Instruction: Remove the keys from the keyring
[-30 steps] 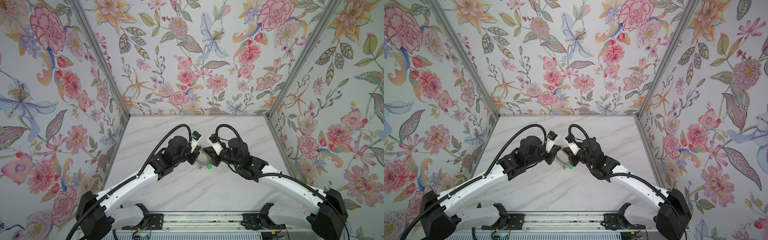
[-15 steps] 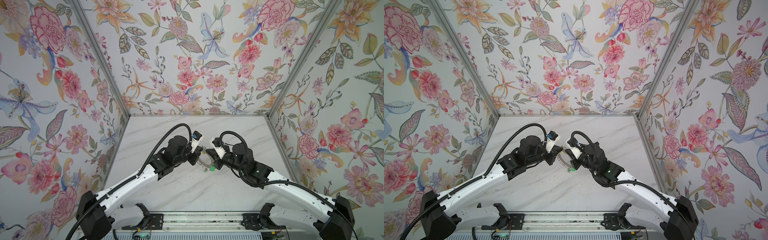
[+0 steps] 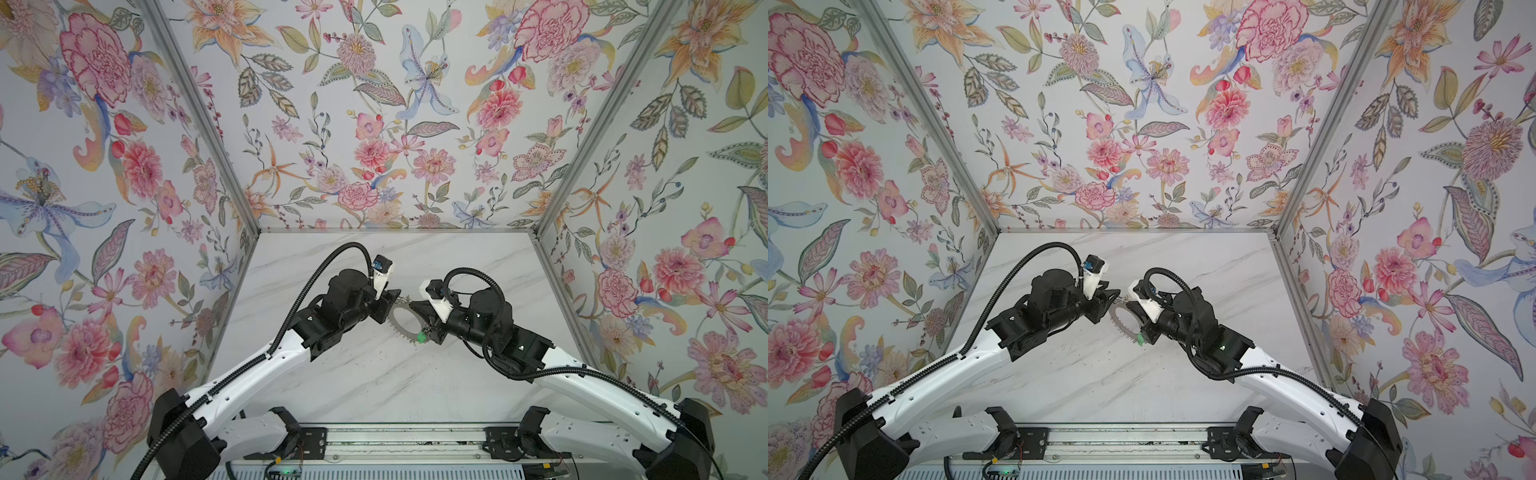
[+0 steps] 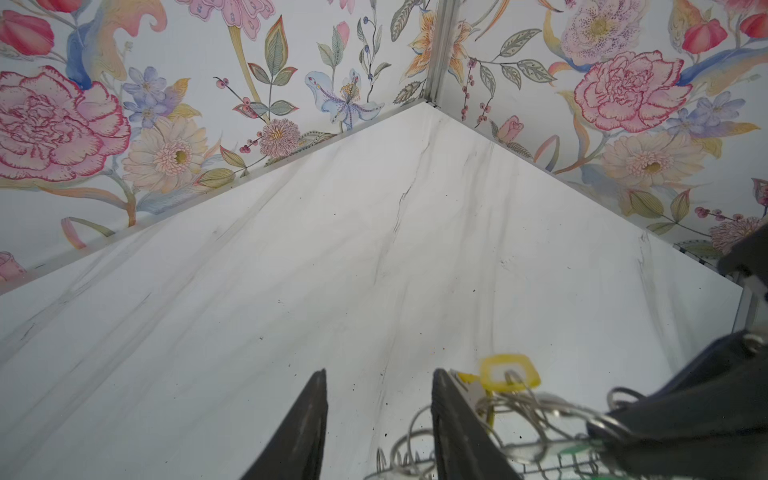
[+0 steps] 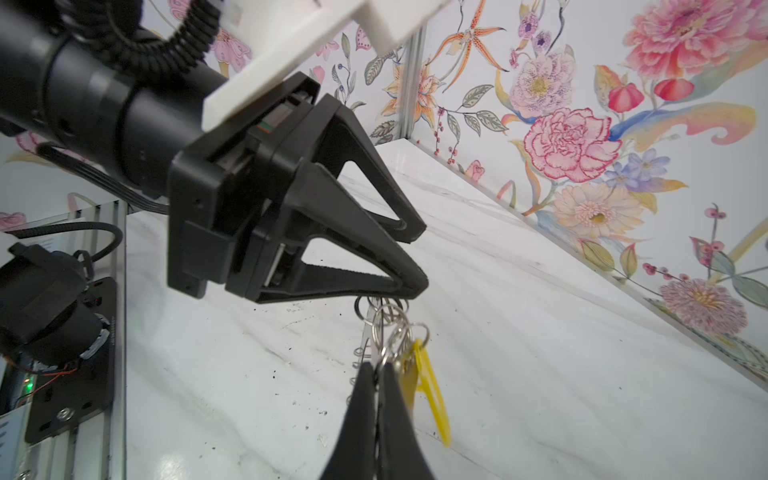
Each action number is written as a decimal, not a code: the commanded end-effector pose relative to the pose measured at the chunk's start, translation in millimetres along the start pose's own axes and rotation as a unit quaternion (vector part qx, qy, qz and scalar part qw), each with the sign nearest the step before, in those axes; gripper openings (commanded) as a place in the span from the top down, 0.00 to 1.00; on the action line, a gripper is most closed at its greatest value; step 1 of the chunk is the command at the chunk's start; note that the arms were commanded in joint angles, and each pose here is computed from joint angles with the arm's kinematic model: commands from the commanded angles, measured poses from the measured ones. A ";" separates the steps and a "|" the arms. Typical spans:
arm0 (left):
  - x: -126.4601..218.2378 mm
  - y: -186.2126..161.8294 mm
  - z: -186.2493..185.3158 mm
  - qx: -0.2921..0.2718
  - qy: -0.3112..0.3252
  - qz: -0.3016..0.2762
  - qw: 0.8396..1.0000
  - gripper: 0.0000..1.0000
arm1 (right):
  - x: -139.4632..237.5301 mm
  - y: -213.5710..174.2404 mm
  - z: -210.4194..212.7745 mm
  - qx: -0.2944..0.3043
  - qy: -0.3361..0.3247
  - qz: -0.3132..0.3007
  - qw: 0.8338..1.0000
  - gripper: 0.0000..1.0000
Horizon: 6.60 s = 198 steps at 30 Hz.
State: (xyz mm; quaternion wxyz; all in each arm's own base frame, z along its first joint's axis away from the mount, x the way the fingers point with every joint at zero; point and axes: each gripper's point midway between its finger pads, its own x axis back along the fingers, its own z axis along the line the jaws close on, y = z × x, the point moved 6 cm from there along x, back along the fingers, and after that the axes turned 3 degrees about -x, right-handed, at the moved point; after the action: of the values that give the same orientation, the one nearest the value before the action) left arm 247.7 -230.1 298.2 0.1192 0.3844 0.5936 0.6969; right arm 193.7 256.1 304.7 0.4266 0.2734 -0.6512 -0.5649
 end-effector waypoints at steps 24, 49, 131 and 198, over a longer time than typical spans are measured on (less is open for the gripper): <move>63.3 40.0 18.2 0.015 -0.064 -0.137 0.988 0.37 | 36.0 62.7 -40.1 -0.128 0.284 -0.042 0.949 1.00; 19.6 55.1 -15.7 0.047 -0.330 -0.117 0.936 0.55 | 27.1 54.6 -43.5 -0.125 0.266 -0.018 0.956 1.00; -40.5 -23.2 27.6 0.113 -0.229 0.009 0.967 0.58 | -4.7 -19.2 -70.4 -0.098 -0.075 -0.033 0.992 1.00; 12.0 -102.7 87.7 0.176 0.067 -0.010 0.982 0.44 | -52.9 -75.7 -15.5 -0.247 0.080 0.159 0.953 0.81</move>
State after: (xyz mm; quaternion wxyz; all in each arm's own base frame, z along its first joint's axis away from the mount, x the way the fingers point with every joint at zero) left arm 269.8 -135.5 205.5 0.0131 0.3598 0.7071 0.6086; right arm 229.5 274.0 182.2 0.5738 -0.0359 -0.5432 -0.6119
